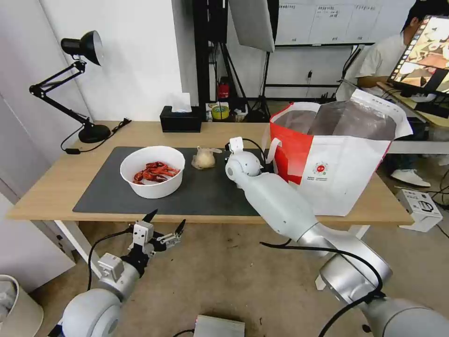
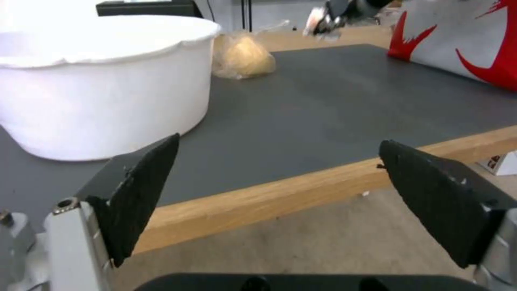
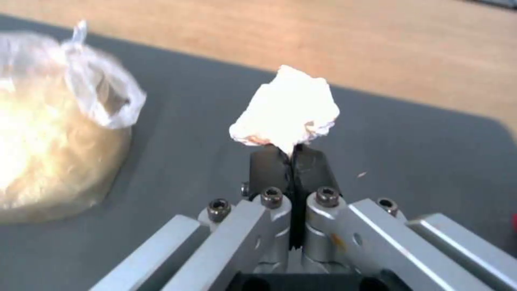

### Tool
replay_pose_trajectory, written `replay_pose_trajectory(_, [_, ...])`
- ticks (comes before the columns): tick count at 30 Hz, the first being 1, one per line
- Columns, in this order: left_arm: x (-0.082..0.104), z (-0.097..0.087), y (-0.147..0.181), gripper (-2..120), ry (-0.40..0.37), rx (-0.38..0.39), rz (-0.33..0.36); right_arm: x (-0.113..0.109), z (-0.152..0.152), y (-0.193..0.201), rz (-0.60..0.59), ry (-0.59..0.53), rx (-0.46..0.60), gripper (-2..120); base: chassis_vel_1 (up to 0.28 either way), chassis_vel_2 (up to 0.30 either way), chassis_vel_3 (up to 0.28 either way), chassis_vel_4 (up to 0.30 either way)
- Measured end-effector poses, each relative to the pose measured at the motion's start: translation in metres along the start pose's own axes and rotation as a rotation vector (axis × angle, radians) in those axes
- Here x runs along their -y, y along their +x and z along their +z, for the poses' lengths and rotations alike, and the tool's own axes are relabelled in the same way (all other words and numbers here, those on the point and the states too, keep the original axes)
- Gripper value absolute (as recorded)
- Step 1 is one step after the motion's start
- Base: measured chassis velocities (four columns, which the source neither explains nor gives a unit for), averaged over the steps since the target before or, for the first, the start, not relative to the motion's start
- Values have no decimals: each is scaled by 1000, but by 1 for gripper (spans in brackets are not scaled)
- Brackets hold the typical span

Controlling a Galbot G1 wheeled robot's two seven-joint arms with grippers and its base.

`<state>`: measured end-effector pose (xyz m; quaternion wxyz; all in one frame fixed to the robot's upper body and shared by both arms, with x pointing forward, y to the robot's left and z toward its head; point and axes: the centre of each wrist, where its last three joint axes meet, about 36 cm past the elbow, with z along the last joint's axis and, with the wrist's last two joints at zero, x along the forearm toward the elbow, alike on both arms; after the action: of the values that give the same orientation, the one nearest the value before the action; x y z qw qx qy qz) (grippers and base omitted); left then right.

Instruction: Pick up the trash from the table and place it into the takeout bag.

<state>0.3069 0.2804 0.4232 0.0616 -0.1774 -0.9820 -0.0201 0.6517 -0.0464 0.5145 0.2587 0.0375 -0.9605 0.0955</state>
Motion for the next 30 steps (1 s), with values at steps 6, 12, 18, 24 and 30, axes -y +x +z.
replay_pose_trajectory(6, [-1, 1, 2, 100, 8, 2, -13, 8, -5, 30, -24, -5, 68, 0, 0, 0, 0, 0])
replay_pose_trajectory(12, [-4, -2, 9, 100, 12, 7, -40, 1, -20, 66, -88, -7, 149, 0, 0, 0, 0, 0])
replay_pose_trajectory(18, [-2, 0, 17, 100, 23, 13, -66, 0, -41, 97, -126, -31, 200, 0, 0, 0, 0, 0])
replay_pose_trajectory(24, [-3, 0, 27, 100, 24, 23, -97, 9, -56, 120, -142, -32, 262, 0, 0, 0, 0, 0])
replay_pose_trajectory(30, [-3, -1, 28, 100, 22, 24, -97, 35, -59, 138, -115, -36, 312, 0, 0, 0, 0, 0])
